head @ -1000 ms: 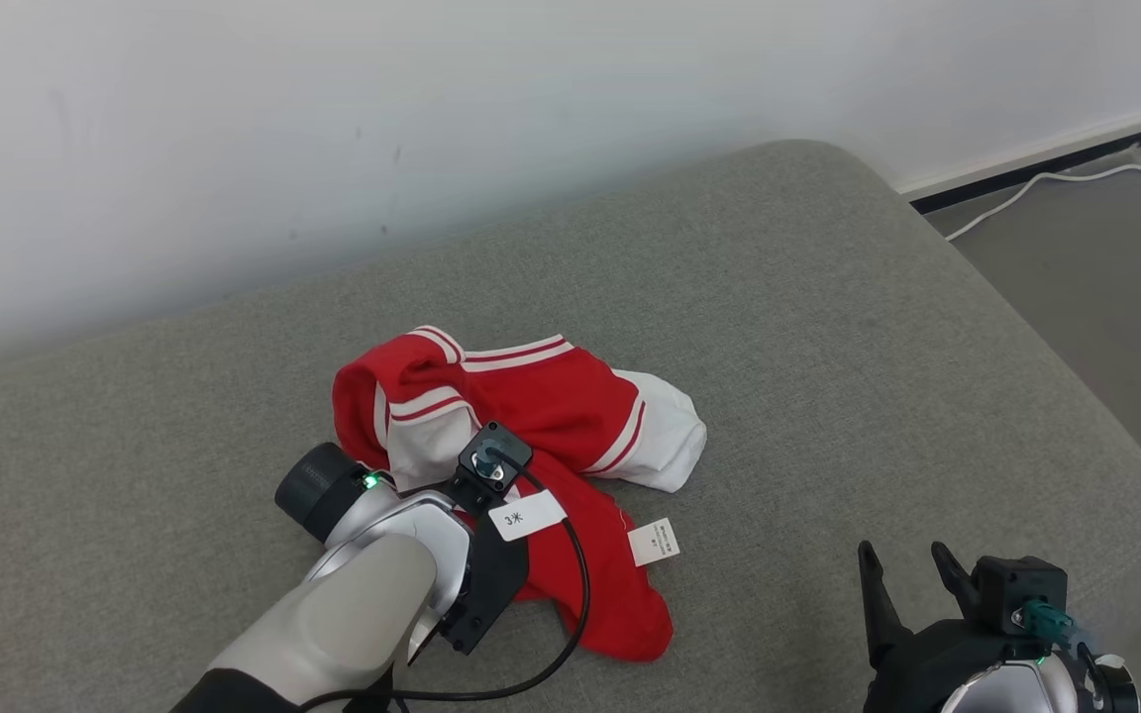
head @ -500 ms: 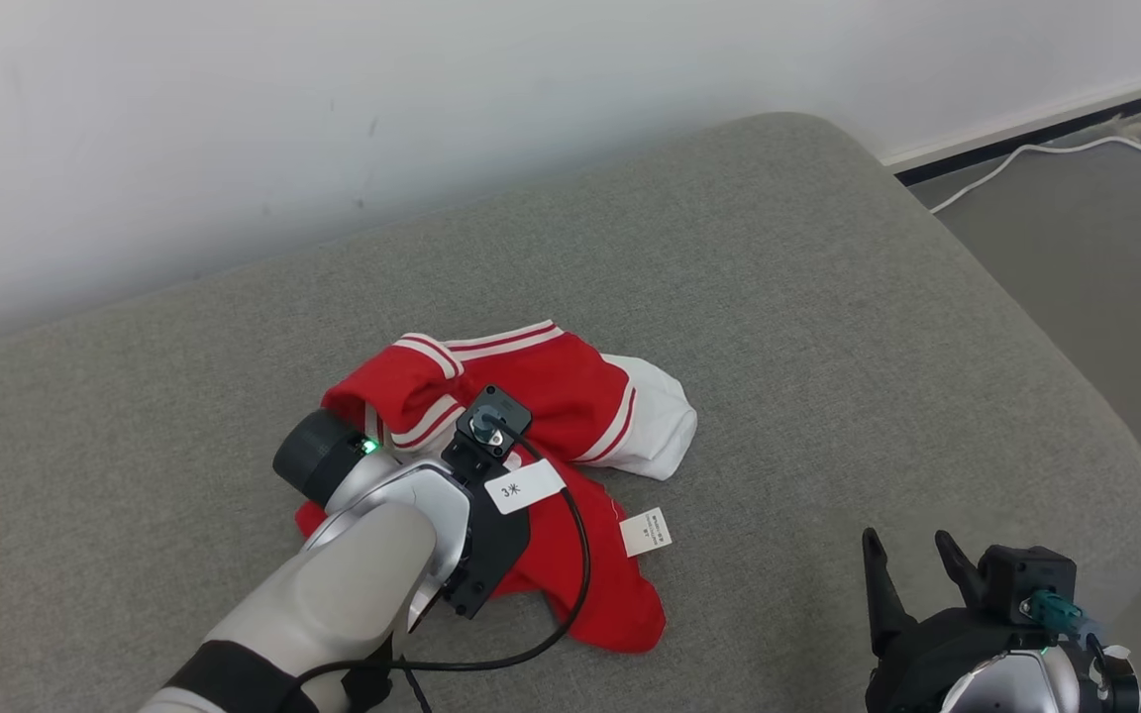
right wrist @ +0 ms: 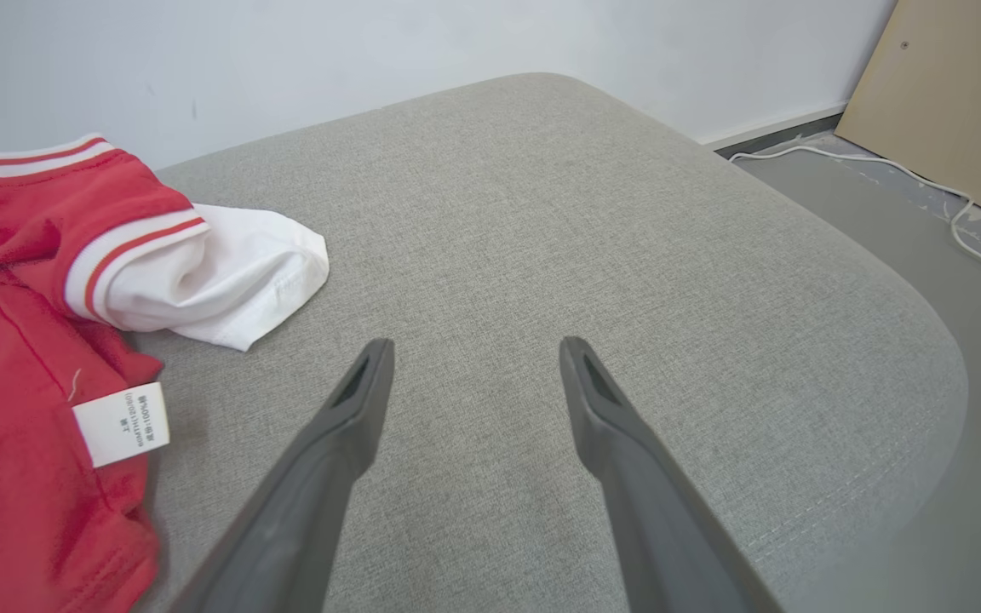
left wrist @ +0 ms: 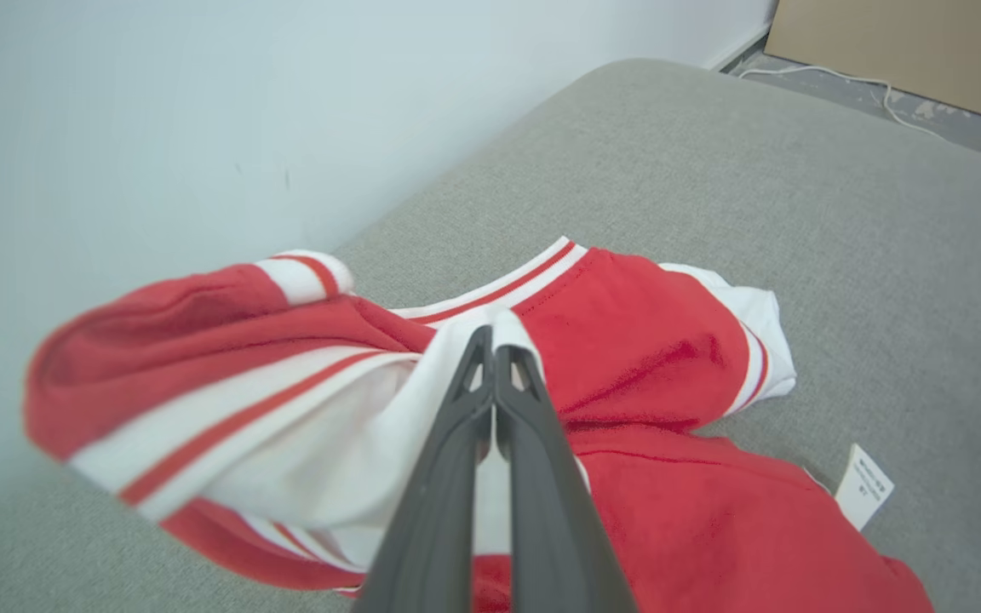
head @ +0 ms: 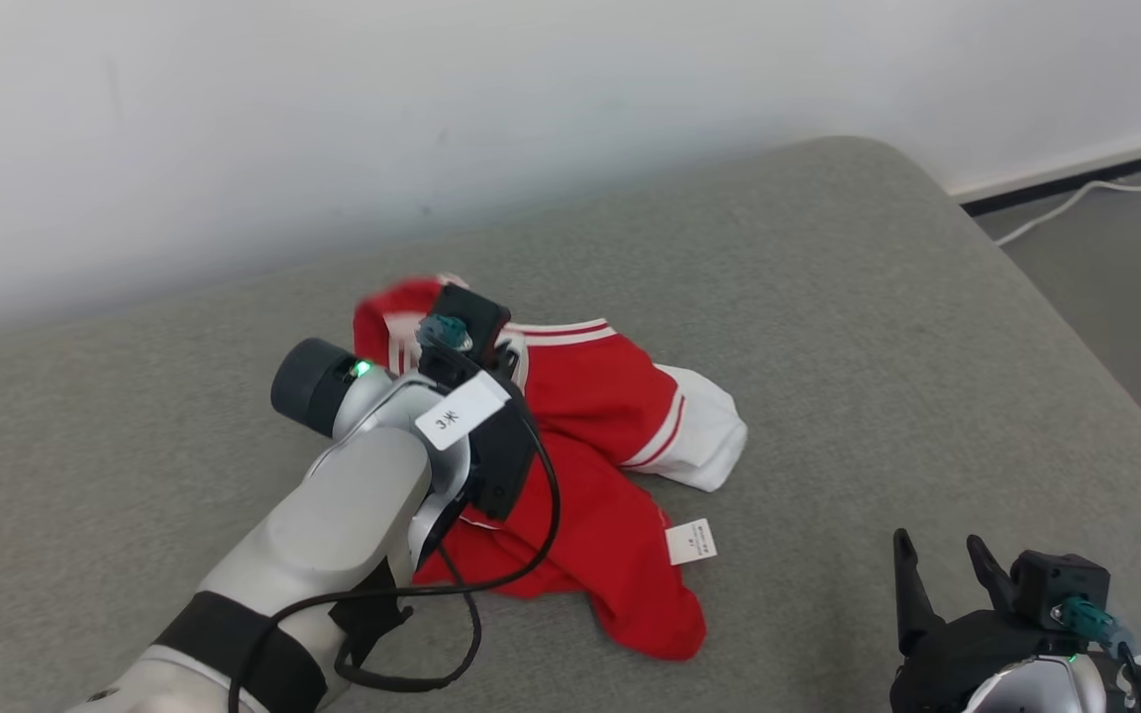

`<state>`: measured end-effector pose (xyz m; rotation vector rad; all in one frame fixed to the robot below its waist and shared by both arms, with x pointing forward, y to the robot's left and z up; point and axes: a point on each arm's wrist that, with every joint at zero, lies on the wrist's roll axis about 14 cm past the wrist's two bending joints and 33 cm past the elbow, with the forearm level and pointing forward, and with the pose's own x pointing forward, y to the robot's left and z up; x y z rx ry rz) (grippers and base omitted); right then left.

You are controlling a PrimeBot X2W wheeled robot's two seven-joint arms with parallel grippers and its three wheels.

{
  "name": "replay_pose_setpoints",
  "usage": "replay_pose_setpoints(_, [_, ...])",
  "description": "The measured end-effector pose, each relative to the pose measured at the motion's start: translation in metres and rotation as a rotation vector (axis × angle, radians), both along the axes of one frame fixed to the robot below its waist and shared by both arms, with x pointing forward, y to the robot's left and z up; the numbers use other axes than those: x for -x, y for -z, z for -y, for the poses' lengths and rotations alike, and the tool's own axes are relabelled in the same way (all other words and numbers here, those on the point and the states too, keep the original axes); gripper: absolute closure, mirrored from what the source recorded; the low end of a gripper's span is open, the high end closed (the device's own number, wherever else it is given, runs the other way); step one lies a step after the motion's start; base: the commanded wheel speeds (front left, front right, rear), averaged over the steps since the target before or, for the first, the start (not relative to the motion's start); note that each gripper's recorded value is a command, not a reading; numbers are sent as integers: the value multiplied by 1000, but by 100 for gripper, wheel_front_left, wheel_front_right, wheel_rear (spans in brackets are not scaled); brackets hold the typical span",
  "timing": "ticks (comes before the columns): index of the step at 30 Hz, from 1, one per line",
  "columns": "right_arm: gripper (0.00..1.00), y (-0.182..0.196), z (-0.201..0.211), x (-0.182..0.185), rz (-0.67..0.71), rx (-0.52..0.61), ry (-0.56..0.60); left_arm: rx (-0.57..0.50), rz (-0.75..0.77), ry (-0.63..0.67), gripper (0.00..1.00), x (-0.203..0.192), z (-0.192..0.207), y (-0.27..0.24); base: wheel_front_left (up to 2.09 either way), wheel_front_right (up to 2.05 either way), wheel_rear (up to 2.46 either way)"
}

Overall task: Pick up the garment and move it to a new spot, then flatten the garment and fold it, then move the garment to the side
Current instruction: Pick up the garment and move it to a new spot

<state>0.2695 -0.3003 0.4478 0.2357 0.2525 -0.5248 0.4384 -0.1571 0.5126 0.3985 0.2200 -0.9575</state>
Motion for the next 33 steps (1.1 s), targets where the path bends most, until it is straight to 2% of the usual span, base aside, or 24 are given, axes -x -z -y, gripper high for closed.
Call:
replay_pose_setpoints(4, [0,-1,-2,-5,8,-1,-11,79,29,-45,100,-7,-8,-18,0,0,0])
replay_pose_setpoints(9, [0,3,-13,-12,8,-7,-51,178,88,-148,100,-23,-38,-44,0,0,0])
replay_pose_setpoints(17, [0,1,-38,-28,25,-11,-143,271,176,-390,100,-53,-130,-73,0,0,0])
replay_pose_setpoints(25, [0,-12,-58,-40,68,2,-216,258,228,-595,100,-53,-226,-72,0,0,0])
replay_pose_setpoints(31, [0,-13,-65,-38,71,1,-239,220,174,-673,100,-38,-260,-43,0,0,0])
replay_pose_setpoints(32, [0,-14,-65,-38,74,2,-241,211,161,-677,95,-35,-261,-36,0,0,0])
replay_pose_setpoints(33, [0,-15,-66,-39,75,2,-243,201,143,-681,56,-32,-262,-29,0,0,0])
